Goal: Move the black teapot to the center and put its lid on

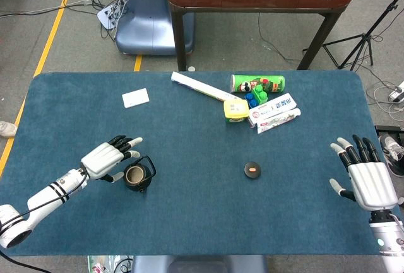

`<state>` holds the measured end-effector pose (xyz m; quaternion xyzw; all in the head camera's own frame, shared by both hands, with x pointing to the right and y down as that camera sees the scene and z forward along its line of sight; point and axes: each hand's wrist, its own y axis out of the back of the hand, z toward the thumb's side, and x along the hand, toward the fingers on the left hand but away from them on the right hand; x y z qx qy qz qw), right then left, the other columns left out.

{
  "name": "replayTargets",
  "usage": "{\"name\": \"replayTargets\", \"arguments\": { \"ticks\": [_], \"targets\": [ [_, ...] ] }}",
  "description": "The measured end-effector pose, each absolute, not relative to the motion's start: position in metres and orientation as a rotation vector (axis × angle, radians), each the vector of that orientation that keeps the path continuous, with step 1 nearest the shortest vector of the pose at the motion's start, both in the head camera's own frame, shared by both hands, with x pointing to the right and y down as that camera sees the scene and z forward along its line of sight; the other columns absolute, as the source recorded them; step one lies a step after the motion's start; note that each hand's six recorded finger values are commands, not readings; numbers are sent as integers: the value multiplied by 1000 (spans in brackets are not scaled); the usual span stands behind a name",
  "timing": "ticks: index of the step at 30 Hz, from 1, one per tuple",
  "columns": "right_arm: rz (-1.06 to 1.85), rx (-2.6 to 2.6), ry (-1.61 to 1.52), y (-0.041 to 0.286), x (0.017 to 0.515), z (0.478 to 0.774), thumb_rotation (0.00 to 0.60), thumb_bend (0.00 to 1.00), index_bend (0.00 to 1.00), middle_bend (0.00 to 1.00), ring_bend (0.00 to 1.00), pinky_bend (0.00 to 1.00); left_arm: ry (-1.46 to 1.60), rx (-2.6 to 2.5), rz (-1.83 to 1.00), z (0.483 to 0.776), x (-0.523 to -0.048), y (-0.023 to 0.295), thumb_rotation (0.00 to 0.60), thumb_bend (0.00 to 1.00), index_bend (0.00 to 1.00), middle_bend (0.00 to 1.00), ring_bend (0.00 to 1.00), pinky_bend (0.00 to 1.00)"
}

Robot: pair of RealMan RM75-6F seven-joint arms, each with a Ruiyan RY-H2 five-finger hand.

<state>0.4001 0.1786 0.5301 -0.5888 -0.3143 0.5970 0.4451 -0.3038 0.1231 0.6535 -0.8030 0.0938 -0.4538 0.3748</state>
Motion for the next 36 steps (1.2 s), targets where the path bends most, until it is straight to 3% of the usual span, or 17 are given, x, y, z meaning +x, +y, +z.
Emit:
{"name": "replayTargets", "arguments": {
  "ticks": [18, 36],
  "targets": [
    [1509, -1449, -798, 181, 413, 530, 600, 251, 199, 175, 16, 63, 167, -2070, -1199, 672, -264, 113, 600, 358, 212, 0, 0, 6],
    [1520, -1448, -823, 185, 421, 531, 600, 252, 199, 175, 16, 63, 102, -2063, -1247, 687, -250, 116, 600, 358, 226, 0, 0, 6]
  ]
}}
